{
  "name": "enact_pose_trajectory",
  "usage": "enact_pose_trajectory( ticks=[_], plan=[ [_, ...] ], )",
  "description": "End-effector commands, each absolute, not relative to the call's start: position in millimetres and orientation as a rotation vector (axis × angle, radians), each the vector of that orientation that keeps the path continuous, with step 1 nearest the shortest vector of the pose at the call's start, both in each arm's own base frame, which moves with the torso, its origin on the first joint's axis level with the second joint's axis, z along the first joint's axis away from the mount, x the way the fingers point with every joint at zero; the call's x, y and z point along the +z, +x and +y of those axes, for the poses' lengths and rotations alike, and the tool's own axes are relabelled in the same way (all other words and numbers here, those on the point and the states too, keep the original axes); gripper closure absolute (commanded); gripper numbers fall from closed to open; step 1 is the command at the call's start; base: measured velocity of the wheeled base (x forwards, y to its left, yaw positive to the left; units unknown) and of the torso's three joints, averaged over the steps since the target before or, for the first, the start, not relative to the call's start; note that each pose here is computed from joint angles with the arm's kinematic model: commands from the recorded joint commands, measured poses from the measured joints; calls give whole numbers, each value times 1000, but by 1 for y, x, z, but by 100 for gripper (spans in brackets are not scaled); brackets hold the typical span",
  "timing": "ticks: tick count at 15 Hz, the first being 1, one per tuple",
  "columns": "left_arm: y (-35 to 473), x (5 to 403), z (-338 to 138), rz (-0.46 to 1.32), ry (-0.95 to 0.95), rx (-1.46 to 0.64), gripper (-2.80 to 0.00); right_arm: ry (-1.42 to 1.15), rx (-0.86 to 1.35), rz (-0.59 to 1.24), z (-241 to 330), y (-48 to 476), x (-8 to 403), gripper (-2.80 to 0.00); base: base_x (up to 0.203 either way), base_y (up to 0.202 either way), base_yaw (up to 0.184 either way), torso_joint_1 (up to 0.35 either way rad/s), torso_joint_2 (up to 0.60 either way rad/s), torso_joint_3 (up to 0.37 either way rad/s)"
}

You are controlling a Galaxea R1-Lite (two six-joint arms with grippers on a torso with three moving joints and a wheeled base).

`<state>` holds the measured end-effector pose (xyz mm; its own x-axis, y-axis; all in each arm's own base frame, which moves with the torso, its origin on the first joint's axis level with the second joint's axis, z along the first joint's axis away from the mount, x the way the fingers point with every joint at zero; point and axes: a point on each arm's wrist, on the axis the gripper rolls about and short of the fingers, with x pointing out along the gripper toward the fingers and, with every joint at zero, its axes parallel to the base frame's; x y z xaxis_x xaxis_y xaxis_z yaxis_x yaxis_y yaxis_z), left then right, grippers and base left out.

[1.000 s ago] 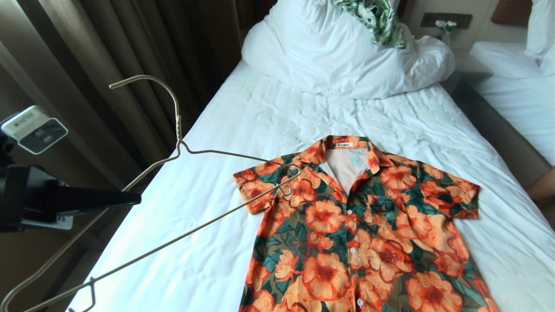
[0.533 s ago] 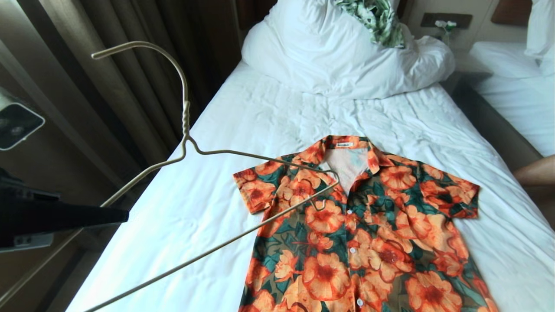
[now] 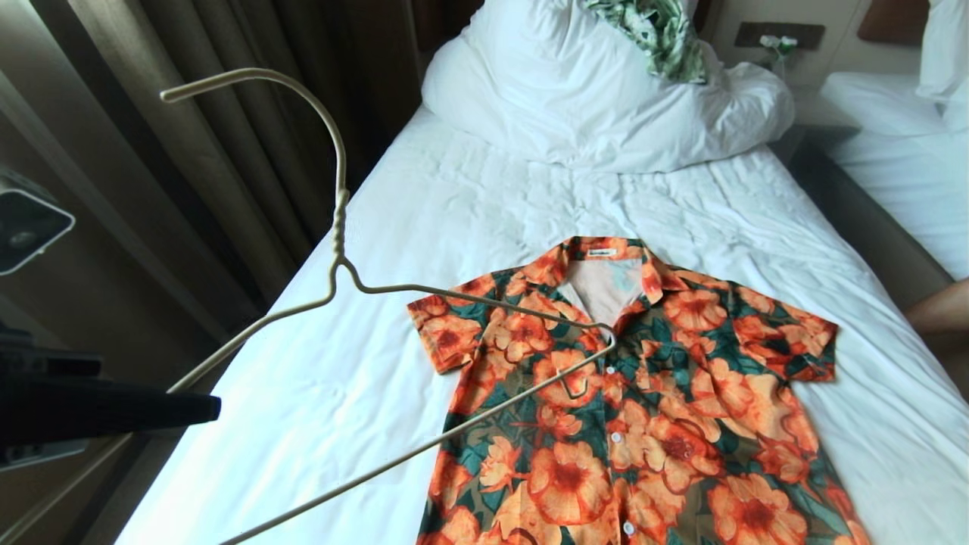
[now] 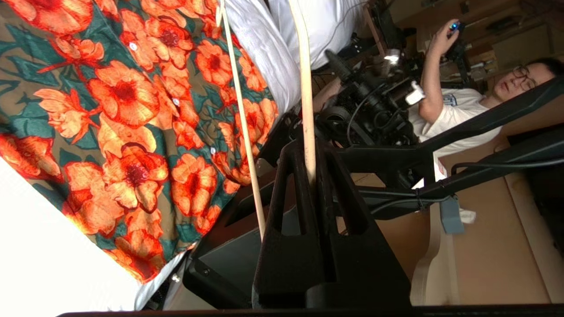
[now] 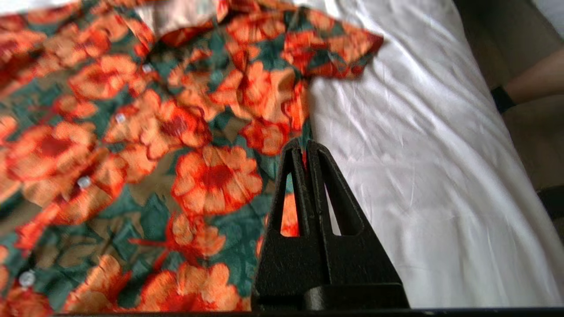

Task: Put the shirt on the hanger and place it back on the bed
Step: Lift the shirt and hanger

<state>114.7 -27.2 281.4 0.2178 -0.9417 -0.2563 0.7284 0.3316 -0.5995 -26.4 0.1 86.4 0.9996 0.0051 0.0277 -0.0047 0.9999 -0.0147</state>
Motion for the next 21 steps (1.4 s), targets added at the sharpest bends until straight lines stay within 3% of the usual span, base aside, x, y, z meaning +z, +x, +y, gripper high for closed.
enact_pose_trajectory(
  ticks=[1, 7, 14, 21],
  plan=[
    [115, 281, -28, 654, -392, -1211, 0, -10, 7, -59, 0, -31, 108, 0, 0, 0, 0, 0, 0, 0],
    [109, 284, -29, 638, -379, -1220, 0, 72, -2, 95, 0, 8, 196, 0, 0, 0, 0, 0, 0, 0],
    [110, 288, -29, 625, -371, -1224, 0, 188, -53, 387, -1, 165, 269, 0, 0, 0, 0, 0, 0, 0],
    [131, 285, -35, 669, -392, -1247, 0, 210, -18, 656, 8, 319, 251, 0, 0, 0, 0, 0, 0, 0]
  ],
)
